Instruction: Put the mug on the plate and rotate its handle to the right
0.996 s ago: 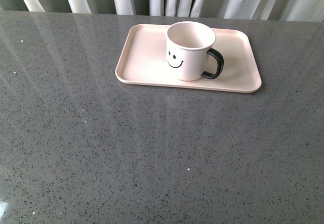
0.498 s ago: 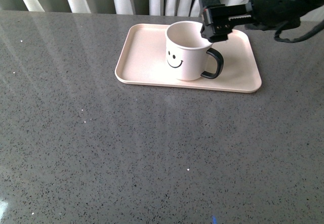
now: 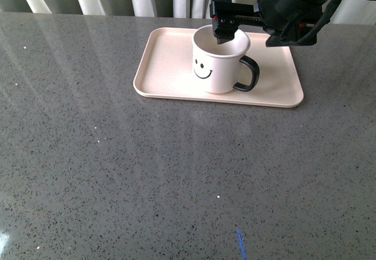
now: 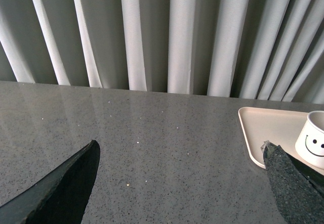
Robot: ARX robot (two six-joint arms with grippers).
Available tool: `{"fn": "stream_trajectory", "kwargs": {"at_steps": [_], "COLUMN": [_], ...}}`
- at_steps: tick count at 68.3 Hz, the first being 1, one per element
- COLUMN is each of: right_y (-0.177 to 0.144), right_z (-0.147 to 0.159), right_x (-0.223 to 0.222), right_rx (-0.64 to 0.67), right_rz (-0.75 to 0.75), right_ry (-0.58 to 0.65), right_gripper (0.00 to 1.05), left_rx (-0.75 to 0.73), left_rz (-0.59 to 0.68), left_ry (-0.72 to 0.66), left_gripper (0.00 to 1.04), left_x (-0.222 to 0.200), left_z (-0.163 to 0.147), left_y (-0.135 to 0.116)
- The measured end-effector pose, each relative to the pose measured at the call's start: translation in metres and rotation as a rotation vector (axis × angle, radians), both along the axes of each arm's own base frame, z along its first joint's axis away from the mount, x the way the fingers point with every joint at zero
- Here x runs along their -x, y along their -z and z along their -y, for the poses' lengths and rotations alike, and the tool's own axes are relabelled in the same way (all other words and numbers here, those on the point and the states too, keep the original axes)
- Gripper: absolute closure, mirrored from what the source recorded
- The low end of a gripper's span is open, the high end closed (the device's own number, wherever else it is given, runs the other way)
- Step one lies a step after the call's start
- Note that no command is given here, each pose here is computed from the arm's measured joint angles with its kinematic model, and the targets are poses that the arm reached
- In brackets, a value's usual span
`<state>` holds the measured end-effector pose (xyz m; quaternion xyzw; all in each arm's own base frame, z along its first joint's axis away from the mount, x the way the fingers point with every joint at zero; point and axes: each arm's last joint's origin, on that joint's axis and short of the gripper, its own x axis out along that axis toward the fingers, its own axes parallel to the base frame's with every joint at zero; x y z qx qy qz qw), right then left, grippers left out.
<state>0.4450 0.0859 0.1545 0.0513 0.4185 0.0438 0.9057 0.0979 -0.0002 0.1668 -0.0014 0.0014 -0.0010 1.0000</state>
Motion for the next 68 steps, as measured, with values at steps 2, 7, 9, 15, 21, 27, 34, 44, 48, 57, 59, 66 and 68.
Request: {"fn": "stream_trajectory", "kwargs": {"at_steps": [2, 7, 9, 15, 21, 27, 34, 44, 48, 57, 59, 66, 68], "right_y": [0.0, -0.001, 0.0, 0.003, 0.008, 0.012, 0.012, 0.008, 0.007, 0.006, 0.006, 0.007, 0.007], "right_z": [0.0, -0.001, -0.001, -0.001, -0.002, -0.002, -0.003, -0.004, -0.004, -0.006, -0.007, -0.007, -0.007], "right_x": [-0.001, -0.003, -0.003, -0.005, -0.008, -0.011, -0.014, -0.019, -0.02, -0.022, -0.022, -0.021, -0.021], "right_rx": [-0.005, -0.014, -0.016, -0.022, -0.023, -0.025, -0.028, -0.029, -0.03, -0.031, -0.031, -0.035, -0.034], "right_rz": [-0.005, -0.017, -0.023, -0.041, -0.058, -0.075, -0.082, -0.073, -0.073, -0.077, -0.078, -0.083, -0.084], "right_ry": [0.005, 0.017, 0.021, 0.032, 0.038, 0.045, 0.051, 0.054, 0.053, 0.053, 0.053, 0.053, 0.054], "right_gripper": [0.09, 0.09, 0.09, 0.11, 0.14, 0.22, 0.35, 0.58, 0.66, 0.89, 0.95, 1.03, 1.03], "left_rx": [0.0, 0.0, 0.0, 0.0, 0.0, 0.0, 0.0, 0.0, 0.0, 0.0, 0.0, 0.0, 0.0], "left_rz": [0.0, 0.0, 0.0, 0.0, 0.0, 0.0, 0.0, 0.0, 0.0, 0.0, 0.0, 0.0, 0.0], "left_ry": [0.0, 0.0, 0.0, 0.0, 0.0, 0.0, 0.0, 0.0, 0.0, 0.0, 0.0, 0.0, 0.0], "left_gripper": [0.09, 0.09, 0.09, 0.09, 0.09, 0.09, 0.09, 0.09, 0.09, 0.09, 0.09, 0.09, 0.09], "left_x": [0.0, 0.0, 0.0, 0.0, 0.0, 0.0, 0.0, 0.0, 0.0, 0.0, 0.0, 0.0, 0.0], "left_z": [0.0, 0.0, 0.0, 0.0, 0.0, 0.0, 0.0, 0.0, 0.0, 0.0, 0.0, 0.0, 0.0], "left_y": [0.0, 0.0, 0.0, 0.0, 0.0, 0.0, 0.0, 0.0, 0.0, 0.0, 0.0, 0.0, 0.0]}}
